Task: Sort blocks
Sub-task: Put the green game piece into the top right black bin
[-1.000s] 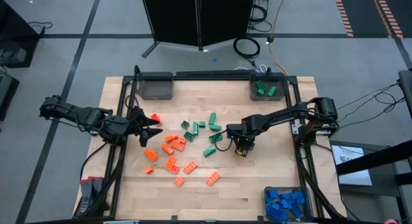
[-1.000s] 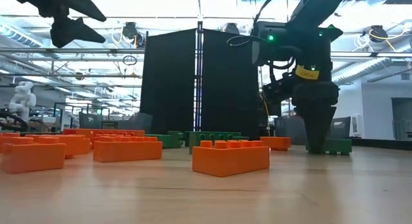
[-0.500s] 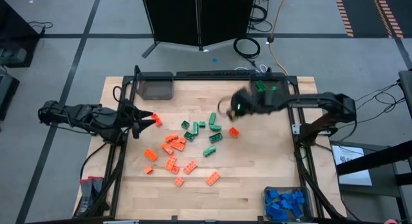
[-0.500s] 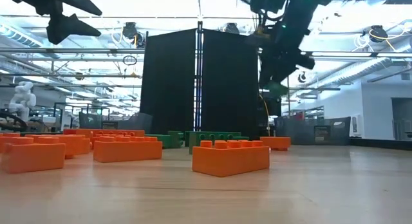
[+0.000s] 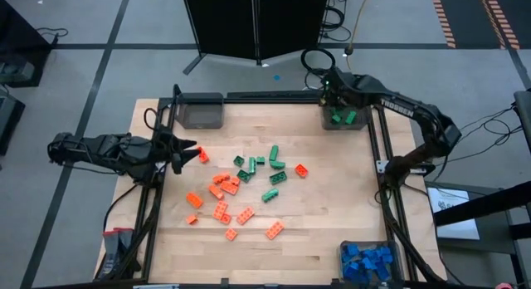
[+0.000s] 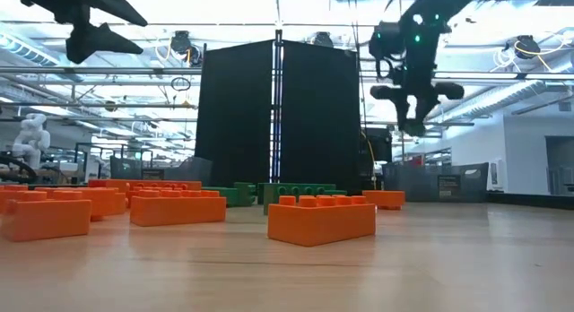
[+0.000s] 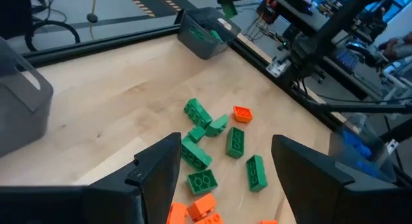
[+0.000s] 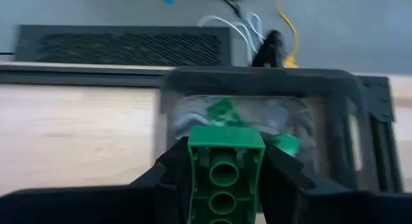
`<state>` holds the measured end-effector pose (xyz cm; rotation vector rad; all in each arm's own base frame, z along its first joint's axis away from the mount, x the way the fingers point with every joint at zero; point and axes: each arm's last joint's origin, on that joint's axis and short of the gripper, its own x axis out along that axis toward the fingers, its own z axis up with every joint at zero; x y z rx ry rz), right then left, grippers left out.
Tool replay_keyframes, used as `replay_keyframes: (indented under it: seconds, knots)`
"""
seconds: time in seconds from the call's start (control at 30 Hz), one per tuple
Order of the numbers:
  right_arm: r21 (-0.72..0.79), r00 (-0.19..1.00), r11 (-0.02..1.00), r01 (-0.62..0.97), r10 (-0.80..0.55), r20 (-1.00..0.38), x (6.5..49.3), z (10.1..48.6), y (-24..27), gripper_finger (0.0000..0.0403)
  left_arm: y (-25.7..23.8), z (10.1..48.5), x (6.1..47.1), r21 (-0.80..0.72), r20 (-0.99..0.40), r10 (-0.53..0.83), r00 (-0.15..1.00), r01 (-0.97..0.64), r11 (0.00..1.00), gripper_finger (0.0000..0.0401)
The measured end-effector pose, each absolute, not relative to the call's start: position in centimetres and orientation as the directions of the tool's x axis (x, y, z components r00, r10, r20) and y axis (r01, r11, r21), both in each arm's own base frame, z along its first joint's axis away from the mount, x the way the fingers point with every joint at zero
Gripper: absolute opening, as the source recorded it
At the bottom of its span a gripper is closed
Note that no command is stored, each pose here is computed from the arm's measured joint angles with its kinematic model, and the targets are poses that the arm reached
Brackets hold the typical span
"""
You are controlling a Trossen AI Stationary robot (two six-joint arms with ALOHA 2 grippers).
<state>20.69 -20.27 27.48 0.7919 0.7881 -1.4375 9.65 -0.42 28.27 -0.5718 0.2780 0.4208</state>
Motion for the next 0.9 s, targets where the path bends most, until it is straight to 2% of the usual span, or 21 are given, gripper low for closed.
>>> replay_keyframes:
  seconds: [0.2,0.4,0.6,0.73,0.83,0.9]
  knots:
    - [-0.077,-0.115,-0.103,0.992,-0.443,-0.889,18.9,25.8,-22.4,0.0112,-0.2,28.3,9.7,-0.461,-0.368,0.326,0.871,-0.475,0.749,0.0244]
    - [-0.089,-0.141,-0.141,0.986,-0.423,-0.895,18.0,25.6,-23.1,0.0117,-0.2,28.2,9.7,-0.461,-0.368,0.332,0.869,-0.48,0.746,0.0244]
    - [-0.088,-0.152,-0.168,0.982,-0.419,-0.895,17.4,25.6,-23.5,0.0217,-0.2,28.2,9.7,-0.458,-0.372,0.331,0.867,-0.481,0.748,0.0244]
    - [-0.087,-0.151,-0.169,0.982,-0.418,-0.896,17.4,25.6,-23.6,0.0235,-0.2,28.2,9.7,-0.456,-0.375,0.326,0.868,-0.479,0.75,0.0244]
    - [-0.004,-0.039,-0.095,0.995,-0.377,-0.926,17.8,25.6,-23.6,0.0229,-0.2,28.2,9.7,-0.455,-0.376,0.325,0.868,-0.479,0.751,0.0244]
    - [0.138,0.149,0.054,0.989,-0.331,-0.932,19.0,25.9,-23.6,0.022,-0.2,28.1,9.6,-0.451,-0.379,0.326,0.866,-0.48,0.752,0.0244]
